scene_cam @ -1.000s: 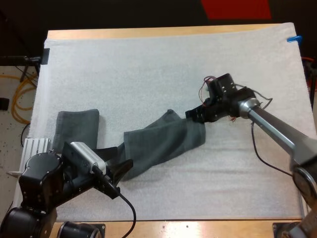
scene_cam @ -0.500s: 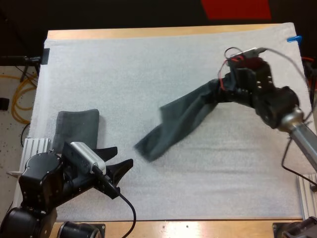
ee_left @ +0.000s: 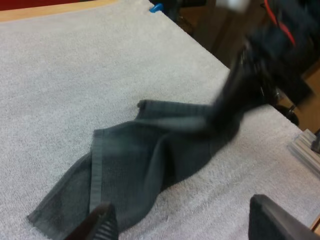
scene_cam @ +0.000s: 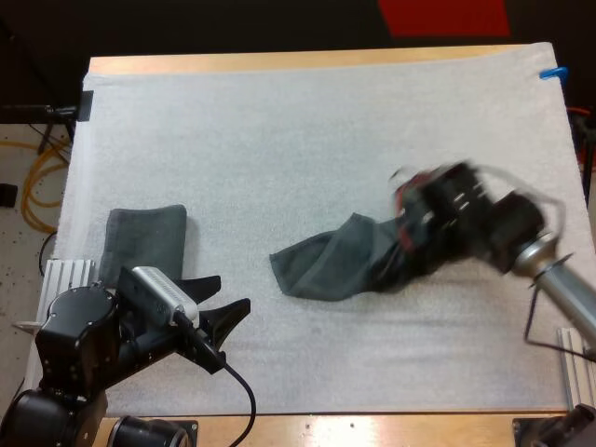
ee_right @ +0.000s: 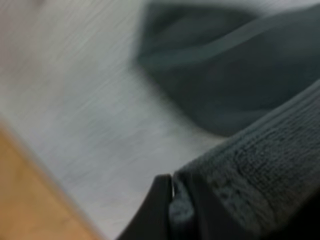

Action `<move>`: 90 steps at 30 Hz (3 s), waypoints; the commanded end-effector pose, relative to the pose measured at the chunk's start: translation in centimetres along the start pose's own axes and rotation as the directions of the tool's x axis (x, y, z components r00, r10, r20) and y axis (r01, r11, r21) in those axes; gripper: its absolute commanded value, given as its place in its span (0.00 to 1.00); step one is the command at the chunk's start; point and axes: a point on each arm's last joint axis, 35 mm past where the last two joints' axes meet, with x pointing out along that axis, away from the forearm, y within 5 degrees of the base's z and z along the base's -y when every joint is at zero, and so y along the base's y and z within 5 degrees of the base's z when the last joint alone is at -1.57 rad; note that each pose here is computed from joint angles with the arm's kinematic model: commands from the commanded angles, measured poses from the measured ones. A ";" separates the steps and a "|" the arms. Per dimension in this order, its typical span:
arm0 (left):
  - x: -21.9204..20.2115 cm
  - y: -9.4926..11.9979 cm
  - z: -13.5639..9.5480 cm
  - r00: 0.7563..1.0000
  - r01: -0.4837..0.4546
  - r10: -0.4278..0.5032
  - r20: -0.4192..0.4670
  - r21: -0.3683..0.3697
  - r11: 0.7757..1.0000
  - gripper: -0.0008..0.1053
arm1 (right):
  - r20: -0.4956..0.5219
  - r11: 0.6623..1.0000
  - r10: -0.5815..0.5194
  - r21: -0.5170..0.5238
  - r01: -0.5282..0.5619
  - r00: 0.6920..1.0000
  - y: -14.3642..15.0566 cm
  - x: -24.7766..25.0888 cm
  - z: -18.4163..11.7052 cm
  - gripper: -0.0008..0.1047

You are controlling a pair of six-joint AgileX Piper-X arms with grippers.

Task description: Pick towel from pile fold and stack

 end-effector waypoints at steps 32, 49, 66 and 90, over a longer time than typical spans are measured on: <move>0.0 0.0 0.0 1.000 -0.011 0.011 0.007 0.010 1.000 0.52 | -0.274 0.974 -0.129 -0.213 0.071 0.953 7.6 4.1 -3.1 0.68; 0.0 0.0 0.0 1.000 -0.026 0.026 0.012 0.012 1.000 0.52 | -0.261 0.896 -0.343 0.196 0.398 0.902 -2.8 2.2 -5.1 0.66; 0.0 0.2 -0.6 0.999 -0.039 0.038 -0.036 -0.028 0.999 0.52 | -0.344 0.845 -0.315 0.322 0.426 0.885 -7.0 9.4 -8.4 0.43; 1.2 0.9 -0.1 0.996 -0.051 0.047 -0.081 -0.058 0.997 0.52 | -0.484 0.818 -0.415 0.173 0.549 0.770 -7.2 9.1 -9.5 0.01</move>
